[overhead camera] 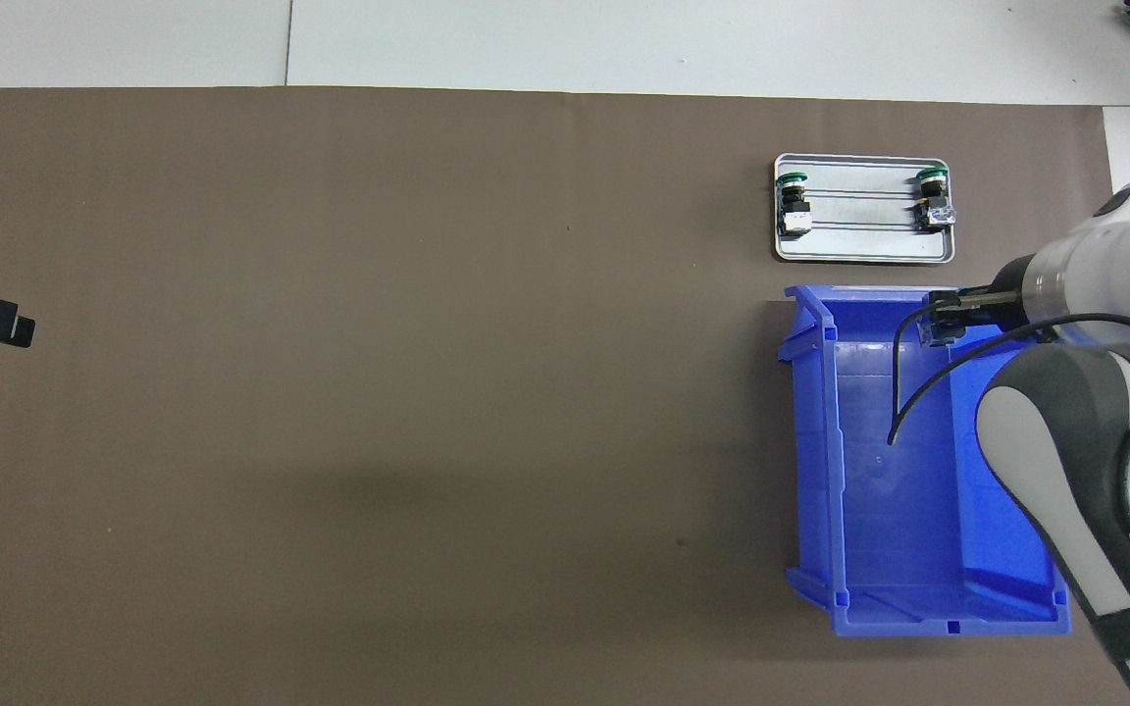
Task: Place and press button with both arms
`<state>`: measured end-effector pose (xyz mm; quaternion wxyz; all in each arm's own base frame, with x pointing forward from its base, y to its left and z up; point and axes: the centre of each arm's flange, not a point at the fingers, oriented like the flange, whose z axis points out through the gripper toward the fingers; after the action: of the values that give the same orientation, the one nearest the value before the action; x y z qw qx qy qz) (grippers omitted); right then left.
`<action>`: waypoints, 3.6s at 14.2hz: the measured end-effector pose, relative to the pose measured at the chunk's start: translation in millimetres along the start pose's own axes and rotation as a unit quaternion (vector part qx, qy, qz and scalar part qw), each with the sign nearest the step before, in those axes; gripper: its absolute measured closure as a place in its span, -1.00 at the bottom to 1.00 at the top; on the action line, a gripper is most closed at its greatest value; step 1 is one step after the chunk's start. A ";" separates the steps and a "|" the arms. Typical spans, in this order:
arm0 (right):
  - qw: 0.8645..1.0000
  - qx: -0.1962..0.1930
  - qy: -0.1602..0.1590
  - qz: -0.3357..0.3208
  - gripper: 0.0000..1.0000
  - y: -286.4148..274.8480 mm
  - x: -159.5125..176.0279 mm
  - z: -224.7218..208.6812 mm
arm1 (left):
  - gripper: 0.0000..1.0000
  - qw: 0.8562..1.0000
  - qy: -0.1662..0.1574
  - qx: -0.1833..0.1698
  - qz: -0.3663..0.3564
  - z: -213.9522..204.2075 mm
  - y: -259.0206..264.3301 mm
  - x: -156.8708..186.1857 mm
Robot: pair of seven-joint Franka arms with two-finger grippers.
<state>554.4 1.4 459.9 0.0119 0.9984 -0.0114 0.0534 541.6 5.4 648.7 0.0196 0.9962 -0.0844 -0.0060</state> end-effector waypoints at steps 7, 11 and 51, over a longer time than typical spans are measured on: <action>0.999 0.024 -0.010 0.037 0.27 36.0 -42.1 99.1 | -1.00 1.000 0.000 0.000 0.000 0.0 0.0 0.0; 0.999 0.027 -0.007 0.038 0.27 29.2 -40.0 119.3 | -1.00 1.000 0.000 0.000 0.000 0.0 0.0 0.0; 0.996 -0.015 -0.060 0.059 -1.00 36.8 -4.8 -199.0 | -1.00 1.000 0.000 0.000 0.000 -0.1 0.0 -0.1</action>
<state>527.6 -30.2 658.1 0.0231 0.9971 -0.0718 -0.0058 541.5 5.4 648.9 0.0196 0.9962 -0.0844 -0.0060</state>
